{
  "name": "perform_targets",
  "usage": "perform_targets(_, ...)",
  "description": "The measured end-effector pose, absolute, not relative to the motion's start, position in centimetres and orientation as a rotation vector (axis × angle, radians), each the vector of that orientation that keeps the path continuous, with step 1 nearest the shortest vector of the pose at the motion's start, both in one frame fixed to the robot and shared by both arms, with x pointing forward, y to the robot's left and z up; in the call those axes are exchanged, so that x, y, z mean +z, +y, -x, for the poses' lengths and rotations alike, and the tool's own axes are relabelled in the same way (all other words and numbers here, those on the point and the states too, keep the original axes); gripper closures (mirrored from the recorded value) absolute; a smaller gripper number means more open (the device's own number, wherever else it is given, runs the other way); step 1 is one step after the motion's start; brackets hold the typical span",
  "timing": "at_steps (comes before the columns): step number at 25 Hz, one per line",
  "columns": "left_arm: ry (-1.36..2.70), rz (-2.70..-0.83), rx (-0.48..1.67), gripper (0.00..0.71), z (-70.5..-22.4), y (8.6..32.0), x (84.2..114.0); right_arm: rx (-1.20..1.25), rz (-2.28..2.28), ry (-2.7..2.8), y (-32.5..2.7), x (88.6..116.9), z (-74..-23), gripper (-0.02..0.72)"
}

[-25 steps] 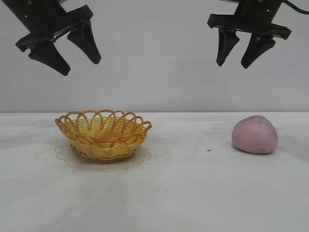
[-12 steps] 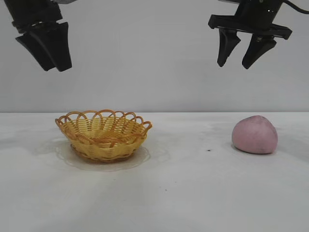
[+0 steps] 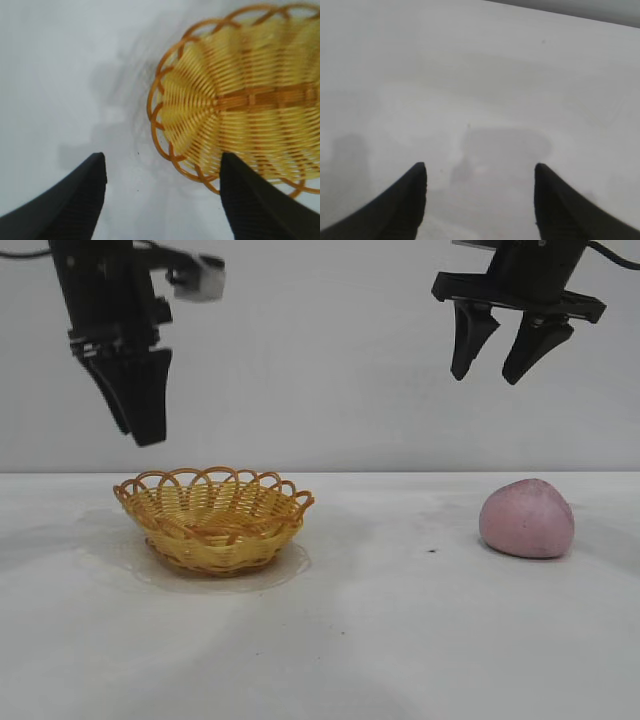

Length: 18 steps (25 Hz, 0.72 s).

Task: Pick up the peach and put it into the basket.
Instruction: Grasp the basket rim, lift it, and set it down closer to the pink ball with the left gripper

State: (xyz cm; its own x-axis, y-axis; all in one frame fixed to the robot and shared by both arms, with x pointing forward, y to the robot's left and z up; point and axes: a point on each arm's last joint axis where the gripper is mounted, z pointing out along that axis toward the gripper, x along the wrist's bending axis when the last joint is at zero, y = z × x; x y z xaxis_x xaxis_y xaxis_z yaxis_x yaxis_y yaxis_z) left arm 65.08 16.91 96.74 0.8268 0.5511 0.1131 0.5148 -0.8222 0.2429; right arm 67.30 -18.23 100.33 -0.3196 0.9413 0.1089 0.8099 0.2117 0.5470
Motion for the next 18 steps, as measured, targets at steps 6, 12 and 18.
perform_targets(6,0.853,-2.806,0.152,0.242,-66.7,16.0,97.3,0.763,-1.656,2.24,-18.3,100.3,-67.3,0.3)
perform_targets(12,0.851,-2.82,0.065,0.242,-68.2,15.3,97.4,0.753,-1.656,2.248,-18.3,100.3,-67.2,0.3)
perform_targets(18,0.844,-2.799,0.085,0.345,-69.7,14.8,97.0,0.749,-1.655,2.25,-18.3,100.3,-67.2,0.3)
